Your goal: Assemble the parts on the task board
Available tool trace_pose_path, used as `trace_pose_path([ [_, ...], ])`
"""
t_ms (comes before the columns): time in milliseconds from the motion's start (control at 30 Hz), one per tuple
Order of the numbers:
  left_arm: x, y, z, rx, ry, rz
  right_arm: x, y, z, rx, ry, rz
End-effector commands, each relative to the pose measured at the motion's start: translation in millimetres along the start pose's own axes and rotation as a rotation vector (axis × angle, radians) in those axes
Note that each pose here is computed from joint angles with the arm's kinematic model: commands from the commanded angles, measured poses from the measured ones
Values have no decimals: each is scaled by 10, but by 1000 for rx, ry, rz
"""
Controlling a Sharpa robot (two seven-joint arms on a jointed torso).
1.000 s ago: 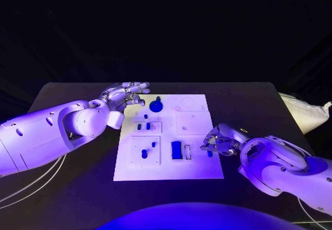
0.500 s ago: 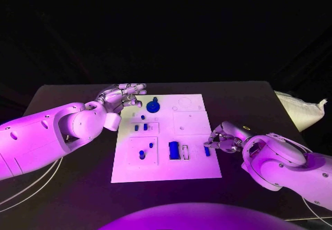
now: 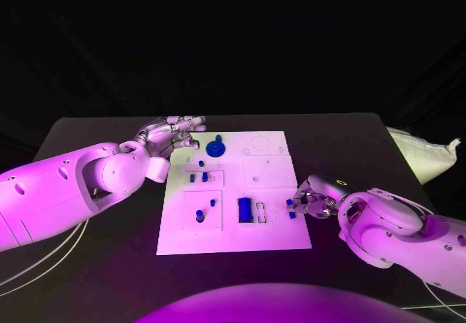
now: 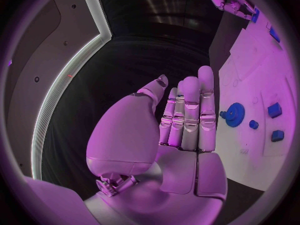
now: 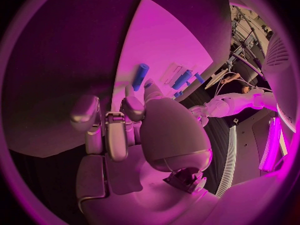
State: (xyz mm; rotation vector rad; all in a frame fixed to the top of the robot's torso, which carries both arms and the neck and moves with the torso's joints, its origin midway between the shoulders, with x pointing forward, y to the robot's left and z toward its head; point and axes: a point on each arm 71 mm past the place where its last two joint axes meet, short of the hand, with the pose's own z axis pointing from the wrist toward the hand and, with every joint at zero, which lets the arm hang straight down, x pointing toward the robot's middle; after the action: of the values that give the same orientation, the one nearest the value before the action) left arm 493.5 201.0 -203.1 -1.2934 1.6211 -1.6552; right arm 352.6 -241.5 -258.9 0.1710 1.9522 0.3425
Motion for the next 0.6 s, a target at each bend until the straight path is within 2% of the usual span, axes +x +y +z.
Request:
trace_pose_path([
  [33,21,-4,1,5,20,-3,29,4,3,-8,26,-86],
  [333,20,-4,0,4,22,-3,83,68,26,-31,39,-142],
  [600,21,-1,1,2,23,-4,160,148,42,-64,54,-250],
])
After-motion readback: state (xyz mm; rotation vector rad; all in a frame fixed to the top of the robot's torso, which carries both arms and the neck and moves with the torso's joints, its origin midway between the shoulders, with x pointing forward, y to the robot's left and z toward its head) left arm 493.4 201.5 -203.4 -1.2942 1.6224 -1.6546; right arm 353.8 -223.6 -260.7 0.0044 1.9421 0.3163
